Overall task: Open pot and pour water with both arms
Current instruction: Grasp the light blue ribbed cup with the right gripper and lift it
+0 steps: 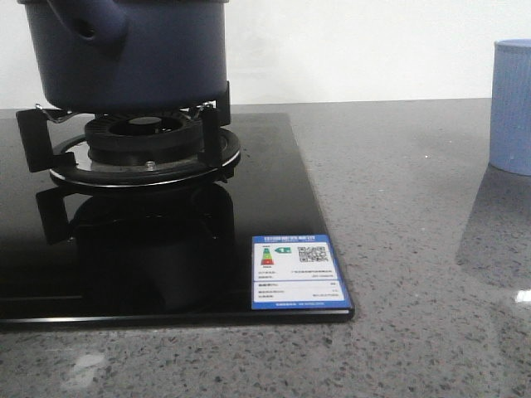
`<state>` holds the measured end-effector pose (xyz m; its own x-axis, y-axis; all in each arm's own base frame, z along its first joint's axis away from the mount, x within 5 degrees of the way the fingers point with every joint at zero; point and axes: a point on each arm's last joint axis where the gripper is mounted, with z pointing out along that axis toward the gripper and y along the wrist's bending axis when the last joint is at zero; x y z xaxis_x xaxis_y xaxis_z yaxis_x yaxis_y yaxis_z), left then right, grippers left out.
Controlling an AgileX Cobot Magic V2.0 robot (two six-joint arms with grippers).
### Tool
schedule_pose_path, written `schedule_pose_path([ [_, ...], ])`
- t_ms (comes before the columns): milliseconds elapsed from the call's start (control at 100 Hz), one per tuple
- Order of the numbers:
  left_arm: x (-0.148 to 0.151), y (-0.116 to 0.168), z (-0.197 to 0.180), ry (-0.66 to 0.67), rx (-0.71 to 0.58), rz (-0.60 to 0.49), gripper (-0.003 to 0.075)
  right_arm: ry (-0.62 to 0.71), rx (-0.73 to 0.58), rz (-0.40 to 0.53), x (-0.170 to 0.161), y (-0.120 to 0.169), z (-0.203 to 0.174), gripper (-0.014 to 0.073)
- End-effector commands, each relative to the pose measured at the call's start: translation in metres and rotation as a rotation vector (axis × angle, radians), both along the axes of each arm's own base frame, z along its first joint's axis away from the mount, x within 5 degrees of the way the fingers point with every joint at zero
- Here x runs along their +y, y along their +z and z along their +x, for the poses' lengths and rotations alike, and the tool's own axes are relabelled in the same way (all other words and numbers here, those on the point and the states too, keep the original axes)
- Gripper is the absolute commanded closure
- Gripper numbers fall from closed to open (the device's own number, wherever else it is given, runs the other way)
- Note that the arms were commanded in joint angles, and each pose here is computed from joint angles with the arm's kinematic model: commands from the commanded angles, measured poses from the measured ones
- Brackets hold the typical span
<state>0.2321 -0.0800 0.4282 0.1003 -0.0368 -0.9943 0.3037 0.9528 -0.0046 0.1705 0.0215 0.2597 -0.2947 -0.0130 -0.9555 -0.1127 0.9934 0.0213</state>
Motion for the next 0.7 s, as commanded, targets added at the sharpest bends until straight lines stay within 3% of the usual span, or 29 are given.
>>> schedule_pose_path([
  [0,0.008,0.03,-0.011,0.039,-0.153,-0.051,0.0379,-0.019,-0.116,0.006,0.0,0.011,0.015,0.0055],
  [290,0.008,0.03,-0.011,0.039,-0.153,-0.051,0.0379,-0.068,-0.154,0.039,-0.001,0.0,0.036,0.0052],
  [450,0.008,0.03,-0.011,0.039,-0.153,-0.051,0.0379,-0.072,-0.113,0.03,0.0,-0.011,0.046,0.005],
  [690,0.008,0.03,-0.011,0.039,-0.153,-0.051,0.0379,-0.08,-0.086,0.018,0.001,-0.026,0.058,-0.0013],
])
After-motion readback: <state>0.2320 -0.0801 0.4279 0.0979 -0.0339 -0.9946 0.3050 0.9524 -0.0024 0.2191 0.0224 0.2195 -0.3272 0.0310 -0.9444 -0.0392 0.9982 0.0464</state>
